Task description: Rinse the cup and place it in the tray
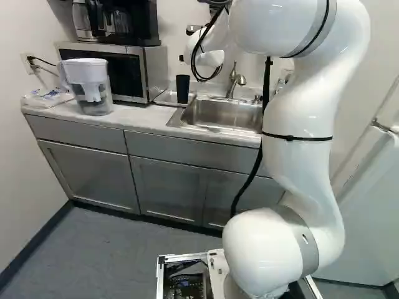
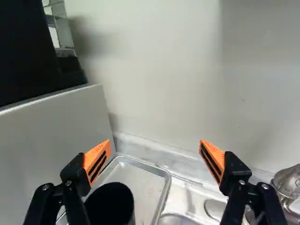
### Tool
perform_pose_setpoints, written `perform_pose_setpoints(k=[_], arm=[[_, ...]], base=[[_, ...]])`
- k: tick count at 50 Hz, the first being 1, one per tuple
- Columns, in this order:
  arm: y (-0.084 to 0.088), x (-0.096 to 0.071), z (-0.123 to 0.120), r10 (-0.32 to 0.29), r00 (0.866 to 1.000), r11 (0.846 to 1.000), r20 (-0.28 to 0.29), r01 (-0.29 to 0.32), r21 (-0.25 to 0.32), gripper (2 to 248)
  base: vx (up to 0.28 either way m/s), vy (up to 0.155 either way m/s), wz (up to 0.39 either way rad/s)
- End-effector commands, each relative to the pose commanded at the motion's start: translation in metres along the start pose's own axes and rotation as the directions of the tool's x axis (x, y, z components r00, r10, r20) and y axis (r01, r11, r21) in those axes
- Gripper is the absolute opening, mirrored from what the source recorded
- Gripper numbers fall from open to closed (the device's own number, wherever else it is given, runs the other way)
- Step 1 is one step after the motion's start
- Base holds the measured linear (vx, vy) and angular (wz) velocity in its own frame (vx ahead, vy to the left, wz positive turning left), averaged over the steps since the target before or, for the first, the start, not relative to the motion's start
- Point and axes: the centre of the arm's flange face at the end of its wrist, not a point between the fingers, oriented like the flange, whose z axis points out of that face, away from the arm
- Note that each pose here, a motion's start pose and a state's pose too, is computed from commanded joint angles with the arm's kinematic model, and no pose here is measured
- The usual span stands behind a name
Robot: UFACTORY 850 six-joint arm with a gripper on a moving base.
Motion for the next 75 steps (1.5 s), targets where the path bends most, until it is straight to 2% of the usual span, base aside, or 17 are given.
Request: perform_pose_setpoints(k=[49,68,75], arm=[[0.072,-0.001,-0.003,0.011,1.0,0.994,0.001,-0.011,-0.105,247],[0.098,0.016,-0.007,0.011,0.999,0.989,-0.03,-0.016,-0.144,247],[0.107,0.015,-0.008,0.012,0.999,0.987,-0.03,-0.017,-0.157,247]], base=[[0.0,0.0,0.0],[0.0,0.0,0.0],[0.0,0.0,0.0]])
